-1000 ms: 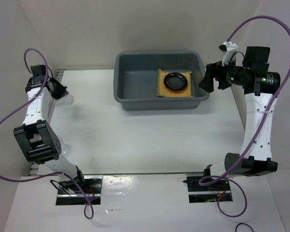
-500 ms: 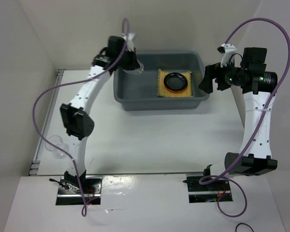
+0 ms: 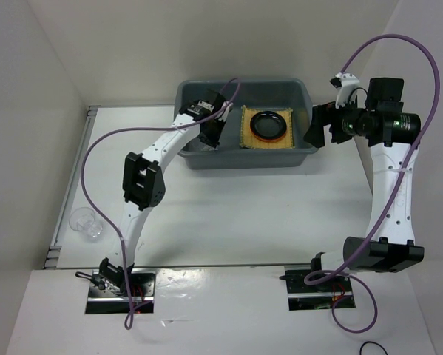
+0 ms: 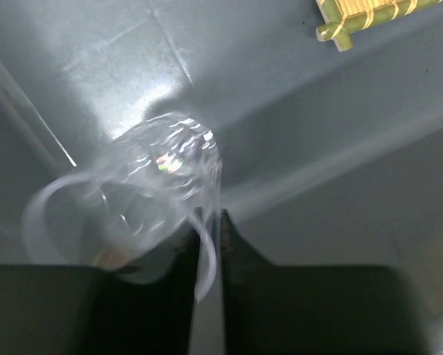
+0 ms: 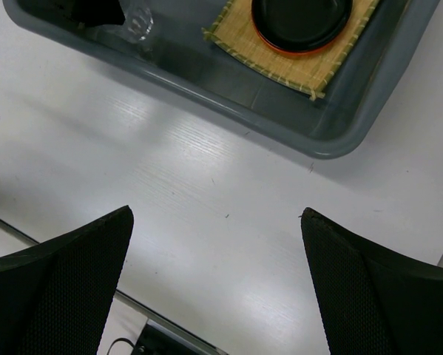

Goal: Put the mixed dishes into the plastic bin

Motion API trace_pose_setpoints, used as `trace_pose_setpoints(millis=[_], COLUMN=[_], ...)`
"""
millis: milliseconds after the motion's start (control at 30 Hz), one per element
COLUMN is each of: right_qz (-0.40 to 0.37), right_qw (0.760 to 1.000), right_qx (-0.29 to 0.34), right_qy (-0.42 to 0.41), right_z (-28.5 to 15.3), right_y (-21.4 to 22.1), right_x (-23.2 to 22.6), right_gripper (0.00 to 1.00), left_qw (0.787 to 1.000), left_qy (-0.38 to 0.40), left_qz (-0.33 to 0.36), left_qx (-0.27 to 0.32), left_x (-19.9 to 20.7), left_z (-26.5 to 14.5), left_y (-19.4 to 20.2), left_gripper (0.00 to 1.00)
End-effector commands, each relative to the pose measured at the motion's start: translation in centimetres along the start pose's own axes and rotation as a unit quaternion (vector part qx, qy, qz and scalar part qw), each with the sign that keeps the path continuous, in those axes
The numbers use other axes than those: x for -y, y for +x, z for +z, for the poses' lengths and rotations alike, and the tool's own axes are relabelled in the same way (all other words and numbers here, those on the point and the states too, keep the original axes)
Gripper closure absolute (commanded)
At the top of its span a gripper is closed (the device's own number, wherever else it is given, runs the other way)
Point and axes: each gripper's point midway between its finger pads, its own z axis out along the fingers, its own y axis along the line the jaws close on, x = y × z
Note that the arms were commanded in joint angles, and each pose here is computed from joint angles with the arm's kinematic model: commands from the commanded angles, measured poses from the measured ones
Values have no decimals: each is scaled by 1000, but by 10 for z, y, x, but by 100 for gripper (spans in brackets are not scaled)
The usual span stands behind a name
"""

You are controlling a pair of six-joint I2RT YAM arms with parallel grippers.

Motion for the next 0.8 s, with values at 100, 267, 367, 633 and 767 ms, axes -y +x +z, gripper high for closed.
trace_pose_setpoints(millis=[100, 267, 367, 633, 767], right_qz=[-20, -20, -20, -17, -19], right_qw=[999, 999, 999, 1000, 999], right_qx=[22, 22, 22, 18, 23], right_qy=[24, 24, 24, 18, 15], right_z=[-11, -11, -11, -8, -11], right_y=[-4, -4, -4, 1, 0], right_x=[1, 1, 1, 0, -3], right_gripper=[2, 2, 2, 2, 2], left_qw=[1000, 998, 988, 854, 793], left_qy=[-16, -63, -119, -348, -388], left_qz=[18, 8, -19, -253, -419], left_qx=[0, 30, 101, 293, 211], left_x=[0, -10, -29, -150, -221], left_z=[5, -15, -70, -273, -269], left_y=[1, -17, -54, -78, 3], left_gripper=[54, 22, 14, 0, 0])
